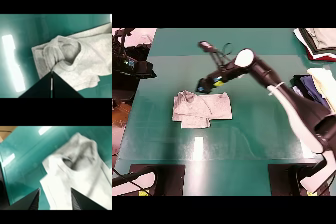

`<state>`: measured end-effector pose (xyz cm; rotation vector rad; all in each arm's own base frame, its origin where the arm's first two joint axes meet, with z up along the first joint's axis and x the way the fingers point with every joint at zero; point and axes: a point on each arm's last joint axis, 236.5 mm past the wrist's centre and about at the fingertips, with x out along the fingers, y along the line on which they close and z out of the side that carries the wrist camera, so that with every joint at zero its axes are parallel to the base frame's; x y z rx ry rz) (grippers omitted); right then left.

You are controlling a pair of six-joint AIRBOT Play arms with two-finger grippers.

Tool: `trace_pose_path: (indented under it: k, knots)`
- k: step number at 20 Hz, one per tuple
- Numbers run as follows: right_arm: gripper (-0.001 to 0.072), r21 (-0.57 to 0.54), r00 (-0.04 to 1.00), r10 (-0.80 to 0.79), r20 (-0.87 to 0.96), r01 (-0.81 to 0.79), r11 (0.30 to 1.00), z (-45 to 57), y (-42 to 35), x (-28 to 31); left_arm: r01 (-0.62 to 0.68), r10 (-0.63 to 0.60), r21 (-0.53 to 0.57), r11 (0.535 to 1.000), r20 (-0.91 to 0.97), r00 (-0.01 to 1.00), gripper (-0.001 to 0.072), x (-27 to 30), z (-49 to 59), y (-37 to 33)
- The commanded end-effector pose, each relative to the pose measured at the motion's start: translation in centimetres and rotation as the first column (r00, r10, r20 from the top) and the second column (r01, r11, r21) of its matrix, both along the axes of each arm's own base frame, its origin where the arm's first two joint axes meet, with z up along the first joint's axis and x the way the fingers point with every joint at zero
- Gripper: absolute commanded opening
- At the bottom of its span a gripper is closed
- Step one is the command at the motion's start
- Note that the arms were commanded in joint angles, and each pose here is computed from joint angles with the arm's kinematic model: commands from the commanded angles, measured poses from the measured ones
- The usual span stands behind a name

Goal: Fold the shirts.

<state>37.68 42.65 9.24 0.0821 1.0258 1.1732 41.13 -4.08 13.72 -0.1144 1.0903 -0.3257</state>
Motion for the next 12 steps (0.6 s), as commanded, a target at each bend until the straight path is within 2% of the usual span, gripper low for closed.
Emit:
trace_pose_path:
  k: [1,3,6,12]
  knots:
    - [0.0434,-0.087,0.986,-0.098,-0.133,0.087,0.992,-2.8,-7.4,0.3,0.046,-0.049,-0.109,0.993,-0.028,0.998,0.0027,-0.6,-1.2,-2.6]
    - [0.0434,-0.116,0.971,-0.150,-0.186,0.130,0.985,-4.4,-10.1,0.0,0.069,-0.084,-0.180,0.981,-0.077,0.993,0.0390,-1.6,-3.6,-4.6]
    - [0.0434,-0.138,0.952,-0.195,-0.237,0.166,0.976,-5.9,-12.2,-1.0,0.061,-0.085,-0.174,0.983,-0.133,0.987,0.0396,-2.4,-9.3,-6.2]
    - [0.0434,-0.170,0.936,-0.205,-0.288,0.161,0.972,-7.4,-13.5,-3.8,0.133,-0.179,-0.180,0.975,-0.276,0.944,0.0396,-3.5,-16.3,-9.9]
